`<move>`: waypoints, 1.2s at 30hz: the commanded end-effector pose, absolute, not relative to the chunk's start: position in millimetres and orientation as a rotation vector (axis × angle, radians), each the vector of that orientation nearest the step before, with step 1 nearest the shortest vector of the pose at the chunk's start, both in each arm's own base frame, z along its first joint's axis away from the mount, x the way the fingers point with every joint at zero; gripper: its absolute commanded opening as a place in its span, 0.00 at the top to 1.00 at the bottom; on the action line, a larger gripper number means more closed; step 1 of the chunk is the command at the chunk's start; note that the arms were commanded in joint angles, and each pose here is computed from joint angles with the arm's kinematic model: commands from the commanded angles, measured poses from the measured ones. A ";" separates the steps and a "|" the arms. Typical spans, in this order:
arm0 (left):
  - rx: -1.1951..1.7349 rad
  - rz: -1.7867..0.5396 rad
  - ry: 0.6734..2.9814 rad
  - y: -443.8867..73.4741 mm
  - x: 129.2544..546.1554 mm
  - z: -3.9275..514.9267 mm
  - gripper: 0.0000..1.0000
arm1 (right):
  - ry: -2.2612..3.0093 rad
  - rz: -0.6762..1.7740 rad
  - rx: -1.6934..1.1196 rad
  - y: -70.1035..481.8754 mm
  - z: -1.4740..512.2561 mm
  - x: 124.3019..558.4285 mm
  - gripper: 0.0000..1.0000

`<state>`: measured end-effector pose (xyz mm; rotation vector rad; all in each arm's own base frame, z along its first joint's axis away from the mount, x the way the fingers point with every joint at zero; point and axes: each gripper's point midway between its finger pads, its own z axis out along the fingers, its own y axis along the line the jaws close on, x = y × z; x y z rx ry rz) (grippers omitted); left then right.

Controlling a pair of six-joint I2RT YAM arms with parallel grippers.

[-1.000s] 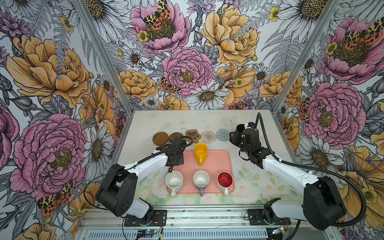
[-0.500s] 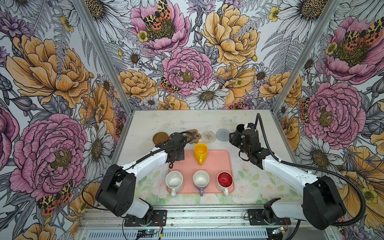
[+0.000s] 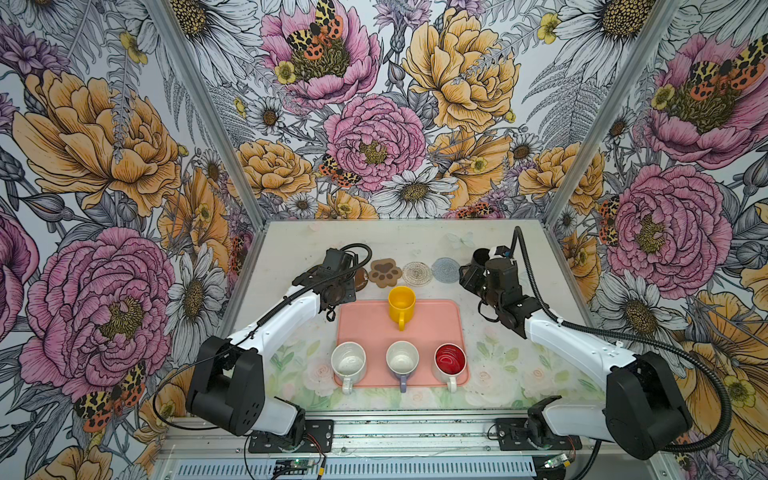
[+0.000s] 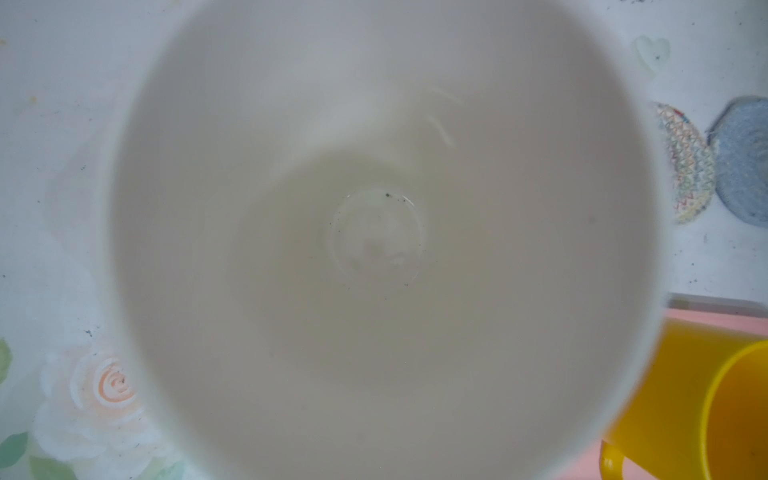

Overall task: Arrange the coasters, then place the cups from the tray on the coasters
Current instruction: 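Lift the white mug with the left gripper toward the plain brown coaster, then lower the white mug onto the plain brown wooden coaster with the left gripper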

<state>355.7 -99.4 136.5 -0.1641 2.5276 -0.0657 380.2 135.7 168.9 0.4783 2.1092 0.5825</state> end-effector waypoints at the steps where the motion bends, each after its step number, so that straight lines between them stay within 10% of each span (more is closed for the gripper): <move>1: -0.163 -0.060 2.413 -90.8 380.9 170.6 1.00 | 2.082 0.605 0.493 133.3 173.2 381.6 0.45; 36: -0.339 -0.024 2.455 -16.8 442.0 126.3 1.00 | 2.036 0.569 0.533 110.3 179.7 371.3 0.45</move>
